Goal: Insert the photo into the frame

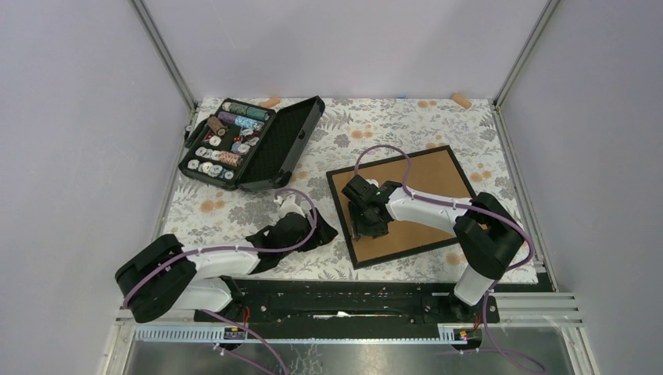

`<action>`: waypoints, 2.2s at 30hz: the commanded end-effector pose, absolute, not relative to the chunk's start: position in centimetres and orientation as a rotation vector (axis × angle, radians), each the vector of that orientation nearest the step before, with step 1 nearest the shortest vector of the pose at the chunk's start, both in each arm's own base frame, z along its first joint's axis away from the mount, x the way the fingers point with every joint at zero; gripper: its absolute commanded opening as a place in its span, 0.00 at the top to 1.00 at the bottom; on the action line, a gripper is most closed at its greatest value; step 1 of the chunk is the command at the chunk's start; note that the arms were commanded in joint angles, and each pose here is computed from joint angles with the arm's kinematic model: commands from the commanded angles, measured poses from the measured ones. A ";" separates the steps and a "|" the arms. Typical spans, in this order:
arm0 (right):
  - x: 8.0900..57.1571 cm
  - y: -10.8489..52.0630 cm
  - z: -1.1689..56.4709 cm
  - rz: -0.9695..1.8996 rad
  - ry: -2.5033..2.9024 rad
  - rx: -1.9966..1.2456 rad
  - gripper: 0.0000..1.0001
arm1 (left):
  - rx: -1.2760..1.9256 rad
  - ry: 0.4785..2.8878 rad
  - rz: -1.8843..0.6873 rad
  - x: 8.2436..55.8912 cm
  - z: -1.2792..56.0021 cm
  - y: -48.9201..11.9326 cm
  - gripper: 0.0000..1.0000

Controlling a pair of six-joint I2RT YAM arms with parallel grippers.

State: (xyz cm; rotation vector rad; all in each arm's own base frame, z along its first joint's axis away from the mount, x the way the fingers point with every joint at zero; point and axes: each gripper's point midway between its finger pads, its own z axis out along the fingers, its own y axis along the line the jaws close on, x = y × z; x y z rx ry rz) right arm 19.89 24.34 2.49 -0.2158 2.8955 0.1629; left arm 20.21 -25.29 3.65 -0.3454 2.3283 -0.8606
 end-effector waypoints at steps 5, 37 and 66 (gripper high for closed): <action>21.8 26.5 4.2 0.245 2.856 -0.187 0.42 | -0.220 2.577 -0.771 17.7 -2.1 -25.8 0.25; 20.7 26.5 1.7 0.197 2.926 -0.216 0.52 | -0.353 2.645 -0.596 16.9 -5.8 -23.1 0.62; 20.7 24.9 -1.1 -0.080 2.965 -0.186 0.52 | -0.385 2.684 -0.433 16.8 -6.9 -21.4 0.79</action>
